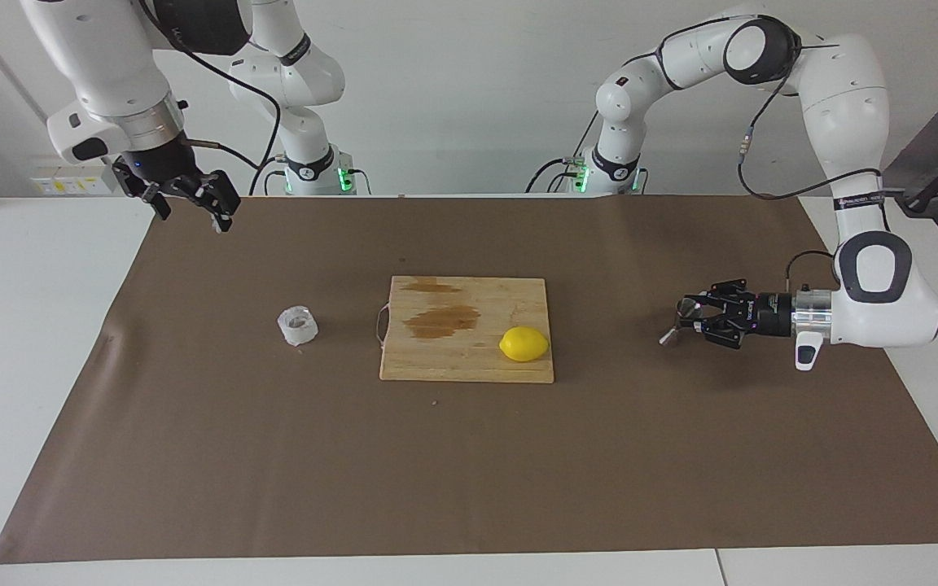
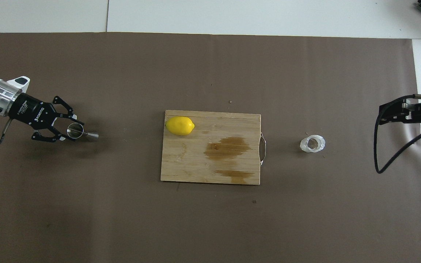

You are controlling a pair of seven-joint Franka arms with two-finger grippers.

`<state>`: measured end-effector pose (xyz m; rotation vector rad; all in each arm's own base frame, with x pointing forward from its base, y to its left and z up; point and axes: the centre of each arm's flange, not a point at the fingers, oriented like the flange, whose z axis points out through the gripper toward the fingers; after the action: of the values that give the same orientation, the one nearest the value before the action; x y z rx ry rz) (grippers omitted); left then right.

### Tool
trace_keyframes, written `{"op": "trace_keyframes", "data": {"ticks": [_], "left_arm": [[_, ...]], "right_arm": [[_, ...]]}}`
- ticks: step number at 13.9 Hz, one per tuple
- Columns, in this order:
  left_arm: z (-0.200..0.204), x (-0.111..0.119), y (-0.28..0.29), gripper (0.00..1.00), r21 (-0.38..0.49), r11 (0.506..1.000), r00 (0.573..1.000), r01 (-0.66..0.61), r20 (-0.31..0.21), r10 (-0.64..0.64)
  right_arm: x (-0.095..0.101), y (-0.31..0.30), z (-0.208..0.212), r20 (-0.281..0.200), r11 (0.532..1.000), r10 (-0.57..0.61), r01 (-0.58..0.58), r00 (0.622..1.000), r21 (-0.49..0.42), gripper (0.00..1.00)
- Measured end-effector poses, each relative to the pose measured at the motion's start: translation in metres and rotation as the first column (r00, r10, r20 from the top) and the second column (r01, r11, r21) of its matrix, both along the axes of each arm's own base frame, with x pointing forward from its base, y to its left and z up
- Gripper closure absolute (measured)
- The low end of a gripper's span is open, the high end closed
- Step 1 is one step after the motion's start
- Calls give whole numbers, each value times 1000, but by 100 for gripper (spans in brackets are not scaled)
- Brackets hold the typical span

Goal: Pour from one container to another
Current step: 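Lift the metal cup with the left gripper and carry it over the board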

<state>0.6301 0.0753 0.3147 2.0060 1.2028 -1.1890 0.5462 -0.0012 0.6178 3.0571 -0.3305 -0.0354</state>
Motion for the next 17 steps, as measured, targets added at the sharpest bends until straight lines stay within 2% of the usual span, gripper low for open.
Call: {"op": "trace_keyframes", "data": {"ticks": [3, 6, 8, 11, 17], "left_arm": [[6, 2, -14, 49, -21, 1000, 1000, 11, 8, -11], [22, 9, -44, 49, -88, 996, 1000, -12, -13, 11], [43, 12, -75, 49, -121, 993, 1000, -4, -7, 3], [67, 8, -129, 49, -121, 992, 1000, 21, 16, -19], [78, -5, -234, 49, -147, 987, 998, -59, 11, 61]], "right_arm": [[0, 0, 0, 0, 1000, 0, 0, 1000, 0, 0], [0, 0, 0, 0, 1000, 0, 0, 1000, 0, 0], [0, 0, 0, 0, 1000, 0, 0, 1000, 0, 0], [0, 0, 0, 0, 1000, 0, 0, 1000, 0, 0], [0, 0, 0, 0, 1000, 0, 0, 1000, 0, 0]]}}
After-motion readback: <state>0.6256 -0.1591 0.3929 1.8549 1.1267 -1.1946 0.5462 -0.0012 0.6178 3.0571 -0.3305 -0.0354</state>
